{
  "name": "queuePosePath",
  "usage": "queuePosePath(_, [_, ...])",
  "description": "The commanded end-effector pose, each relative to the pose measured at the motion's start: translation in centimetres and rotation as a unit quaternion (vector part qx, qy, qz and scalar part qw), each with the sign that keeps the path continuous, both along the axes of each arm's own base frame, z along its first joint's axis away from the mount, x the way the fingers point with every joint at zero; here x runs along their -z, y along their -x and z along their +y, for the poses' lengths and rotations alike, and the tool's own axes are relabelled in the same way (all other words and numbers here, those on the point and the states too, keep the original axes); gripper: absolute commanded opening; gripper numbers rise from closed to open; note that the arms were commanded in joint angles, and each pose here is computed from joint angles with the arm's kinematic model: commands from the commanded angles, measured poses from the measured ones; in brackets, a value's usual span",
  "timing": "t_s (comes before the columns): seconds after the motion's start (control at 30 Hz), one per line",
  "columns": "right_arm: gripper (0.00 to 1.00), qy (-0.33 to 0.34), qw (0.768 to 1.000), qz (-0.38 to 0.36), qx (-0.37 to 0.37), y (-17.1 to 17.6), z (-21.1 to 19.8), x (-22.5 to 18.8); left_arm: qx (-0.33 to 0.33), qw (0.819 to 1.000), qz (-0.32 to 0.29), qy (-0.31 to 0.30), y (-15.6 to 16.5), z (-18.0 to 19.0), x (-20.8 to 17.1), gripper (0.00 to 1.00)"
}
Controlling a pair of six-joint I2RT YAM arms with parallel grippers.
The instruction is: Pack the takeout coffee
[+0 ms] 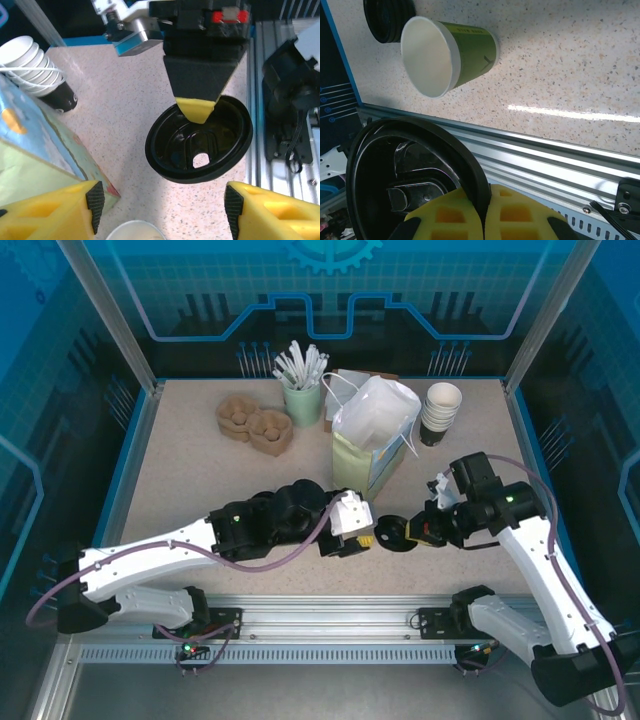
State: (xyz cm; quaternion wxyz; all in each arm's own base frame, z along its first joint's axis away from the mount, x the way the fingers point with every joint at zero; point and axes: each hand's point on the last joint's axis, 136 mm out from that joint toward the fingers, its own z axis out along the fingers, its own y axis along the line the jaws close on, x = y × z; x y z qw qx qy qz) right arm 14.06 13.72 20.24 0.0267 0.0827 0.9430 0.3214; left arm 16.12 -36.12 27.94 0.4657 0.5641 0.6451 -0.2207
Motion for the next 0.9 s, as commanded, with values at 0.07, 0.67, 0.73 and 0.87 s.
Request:
queuePosePath(0.07, [0.0,-0.012,1.0,0.023,-0.009,0.7,0.1,0.5,0.086,0.994,-0.067,-0.013,1.0,-1.8,1.6,0.75])
queuePosePath(0.67, [0.0,-0.022,0.999,0.044,-0.018,0.9,0.5,1.8,0.105,0.988,-0.108,-0.029,0.2,-3.3,4.1,0.61])
queuePosePath(0.73, [0.0,-0.021,0.998,0.047,-0.019,0.9,0.5,1.9,0.107,0.988,-0.103,-0.036,0.2,-3.5,4.3,0.57])
queuePosePath(0.87, [0.0,-0.02,0.998,0.048,-0.021,0.8,0.5,1.8,0.113,0.987,-0.1,-0.048,0.2,-3.8,4.7,0.5])
